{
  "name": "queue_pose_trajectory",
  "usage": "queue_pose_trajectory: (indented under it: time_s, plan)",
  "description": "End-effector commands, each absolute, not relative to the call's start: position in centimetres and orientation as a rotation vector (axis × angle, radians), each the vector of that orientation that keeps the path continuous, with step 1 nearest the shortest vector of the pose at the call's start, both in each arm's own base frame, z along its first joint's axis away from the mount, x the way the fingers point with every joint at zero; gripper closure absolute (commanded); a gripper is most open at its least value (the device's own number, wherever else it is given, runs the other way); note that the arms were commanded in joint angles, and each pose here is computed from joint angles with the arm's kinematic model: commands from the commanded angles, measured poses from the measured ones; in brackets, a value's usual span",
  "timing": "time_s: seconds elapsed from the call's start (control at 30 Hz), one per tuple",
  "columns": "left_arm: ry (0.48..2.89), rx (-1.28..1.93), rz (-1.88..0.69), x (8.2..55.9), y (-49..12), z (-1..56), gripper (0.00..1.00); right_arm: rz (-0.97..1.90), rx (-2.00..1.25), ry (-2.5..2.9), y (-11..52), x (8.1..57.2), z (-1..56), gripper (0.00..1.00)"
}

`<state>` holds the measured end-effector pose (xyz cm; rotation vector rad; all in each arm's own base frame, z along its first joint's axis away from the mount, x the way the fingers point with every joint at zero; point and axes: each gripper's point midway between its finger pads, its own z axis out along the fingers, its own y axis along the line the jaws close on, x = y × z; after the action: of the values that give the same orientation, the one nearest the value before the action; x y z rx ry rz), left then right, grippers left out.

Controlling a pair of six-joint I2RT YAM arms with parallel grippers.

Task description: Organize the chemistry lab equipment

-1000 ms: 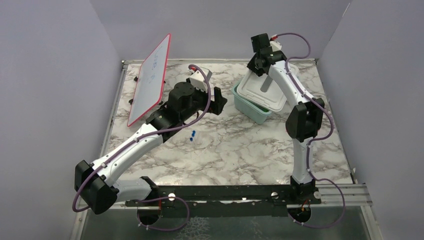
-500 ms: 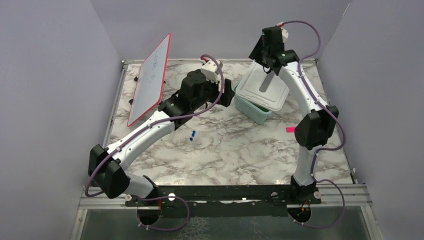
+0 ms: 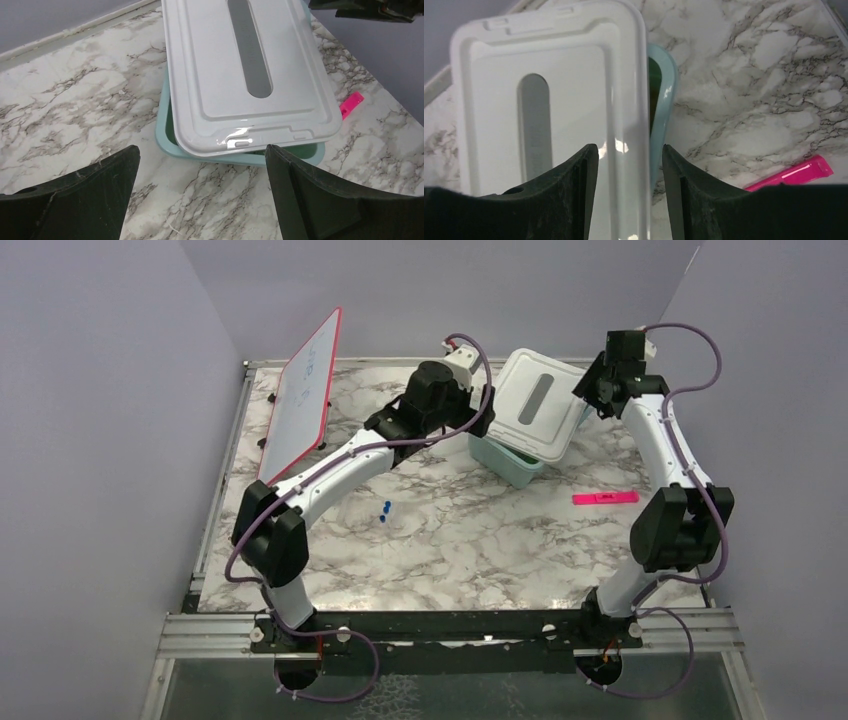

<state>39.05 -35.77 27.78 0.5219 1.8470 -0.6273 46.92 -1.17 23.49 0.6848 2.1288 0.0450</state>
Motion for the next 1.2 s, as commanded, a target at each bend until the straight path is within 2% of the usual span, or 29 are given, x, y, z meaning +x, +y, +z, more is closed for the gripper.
queue_pose_trajectory:
  time_s: [0.0, 0.17, 0.3, 0.47, 0.87, 1.07, 1.17]
  plan:
    - [1.88, 0.541, -0.611, 40.3, -37.0, 26.6, 0.04, 0.111, 0.597, 2.202, 0.0, 45.2, 22.1, 0.46]
    - [1.988, 0.48, -0.635, 41.7, -37.9, 23.8, 0.2, 0.105, 0.618, 2.29, 0.3, 44.4, 19.6, 0.49]
    - [2.061, 0.437, -0.623, 42.3, -37.9, 22.1, 0.37, 0.069, 0.649, 2.296, -0.3, 43.5, 18.6, 0.61]
    - [2.13, 0.378, -0.532, 43.6, -36.5, 20.0, 0.46, 0.09, 0.689, 2.318, 0.1, 42.2, 17.9, 0.71]
    - [2.161, 0.414, -0.475, 45.5, -35.3, 17.8, 0.56, 0.273, 0.776, 2.349, 2.6, 39.9, 17.6, 0.79]
    - [2.148, 0.438, -0.467, 46.9, -35.2, 17.8, 0.57, 0.376, 0.939, 2.314, 3.7, 40.3, 17.2, 0.95]
    - [2.144, 0.447, -0.479, 47.3, -35.4, 17.8, 0.57, 0.404, 1.006, 2.303, 4.0, 40.6, 16.8, 0.99]
